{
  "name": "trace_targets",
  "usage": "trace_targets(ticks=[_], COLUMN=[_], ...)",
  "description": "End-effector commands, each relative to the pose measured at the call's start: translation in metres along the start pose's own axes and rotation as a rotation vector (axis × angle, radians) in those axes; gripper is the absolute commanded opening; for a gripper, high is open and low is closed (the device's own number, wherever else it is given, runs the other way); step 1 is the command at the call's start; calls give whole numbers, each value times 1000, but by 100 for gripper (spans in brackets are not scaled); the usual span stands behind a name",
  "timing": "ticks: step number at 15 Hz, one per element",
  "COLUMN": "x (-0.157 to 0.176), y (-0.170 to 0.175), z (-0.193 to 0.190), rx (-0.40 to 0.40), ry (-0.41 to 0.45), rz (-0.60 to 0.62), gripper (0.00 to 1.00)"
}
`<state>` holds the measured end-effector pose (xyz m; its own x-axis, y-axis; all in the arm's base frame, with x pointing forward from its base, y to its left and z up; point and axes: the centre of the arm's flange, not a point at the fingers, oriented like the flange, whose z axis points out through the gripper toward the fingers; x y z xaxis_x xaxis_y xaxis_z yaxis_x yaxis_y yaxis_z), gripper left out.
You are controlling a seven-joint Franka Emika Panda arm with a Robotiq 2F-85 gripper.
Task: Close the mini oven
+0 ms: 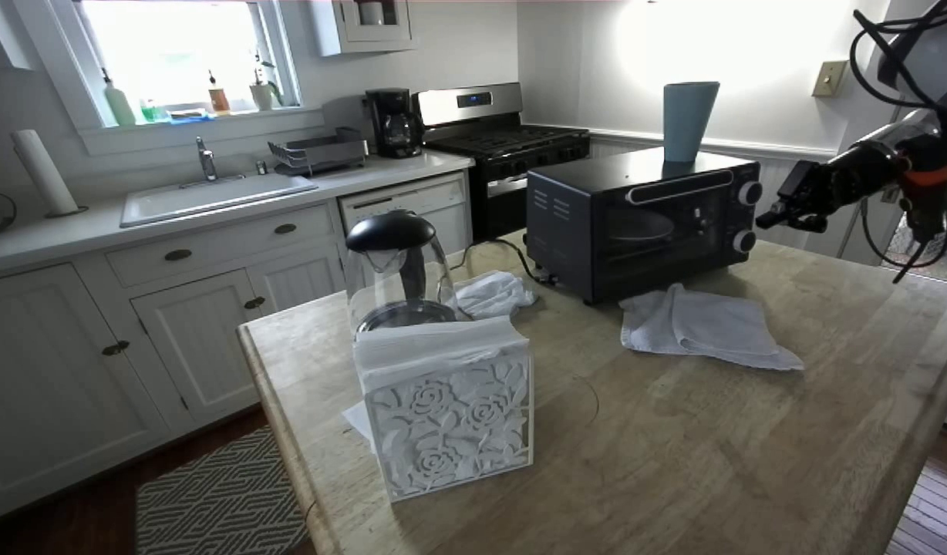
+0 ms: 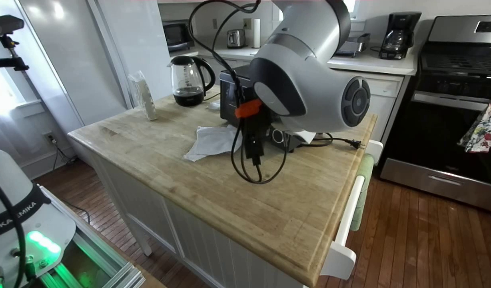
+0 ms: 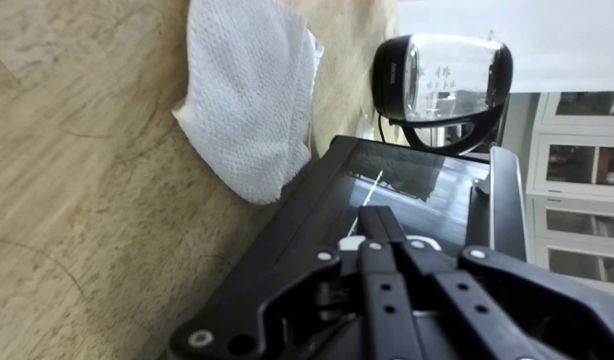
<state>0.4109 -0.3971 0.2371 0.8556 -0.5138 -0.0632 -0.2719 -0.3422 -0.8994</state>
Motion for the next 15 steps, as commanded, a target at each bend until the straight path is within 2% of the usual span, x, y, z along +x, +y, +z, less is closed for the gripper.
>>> trace_targets(ticks=[1,4,5,6,7,12,15], x=[-48,-81,-90,-99,-107,-145,-168], y=[-35,-70,-81,-92,-104,-163,-195], z=[-15,-40,-47,-54,-61,-82,-74], rx=[-139,-263,-297,-331,-367,-542,-664], ry=[-21,43,72,110,146,364,486], rz=[-28,-82,-105,-126,-144,-179,-225], gripper=[0,0,26,27,32,66,86])
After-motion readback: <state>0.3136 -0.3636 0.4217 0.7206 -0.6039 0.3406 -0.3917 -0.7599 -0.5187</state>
